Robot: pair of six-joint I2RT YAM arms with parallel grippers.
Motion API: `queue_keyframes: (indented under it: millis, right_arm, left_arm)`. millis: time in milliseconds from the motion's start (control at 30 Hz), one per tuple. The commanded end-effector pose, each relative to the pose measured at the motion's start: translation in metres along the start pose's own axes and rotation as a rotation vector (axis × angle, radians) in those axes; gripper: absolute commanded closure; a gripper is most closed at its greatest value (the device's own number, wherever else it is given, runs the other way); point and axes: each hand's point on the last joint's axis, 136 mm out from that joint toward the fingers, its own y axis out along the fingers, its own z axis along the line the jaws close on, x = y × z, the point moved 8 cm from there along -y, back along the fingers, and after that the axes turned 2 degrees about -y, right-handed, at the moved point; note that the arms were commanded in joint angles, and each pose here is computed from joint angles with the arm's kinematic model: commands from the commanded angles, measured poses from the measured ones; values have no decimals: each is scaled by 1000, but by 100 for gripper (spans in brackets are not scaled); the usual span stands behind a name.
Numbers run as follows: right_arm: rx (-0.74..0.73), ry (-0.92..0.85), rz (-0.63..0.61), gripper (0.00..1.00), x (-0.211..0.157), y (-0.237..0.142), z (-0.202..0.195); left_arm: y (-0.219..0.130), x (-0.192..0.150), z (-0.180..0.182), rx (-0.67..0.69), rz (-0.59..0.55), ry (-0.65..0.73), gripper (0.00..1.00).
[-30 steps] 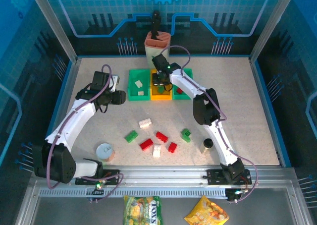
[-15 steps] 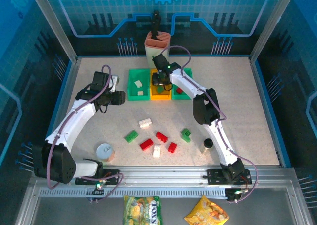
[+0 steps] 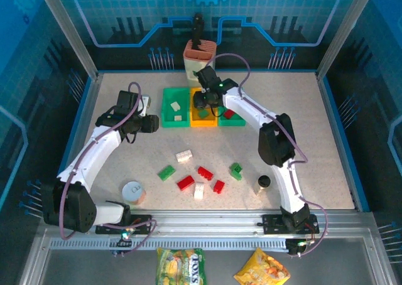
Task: Sort the legos into containers by color
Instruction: Place the lego in the container, then pick up the lego from the center of the table.
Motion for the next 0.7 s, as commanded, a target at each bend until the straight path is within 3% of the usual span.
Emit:
queue_keyframes:
  millis: [0, 467, 667]
  right_arm:
    - [37, -37, -11, 55, -11, -21, 8]
    - [61, -140, 109, 54, -95, -57, 37]
    - [79, -183, 170, 48, -127, -59, 62]
  left_arm:
    - [-3, -1, 3, 6, -8, 4, 46]
    - [-3, 0, 6, 3, -9, -13, 46]
    - [-2, 0, 7, 4, -5, -16, 46]
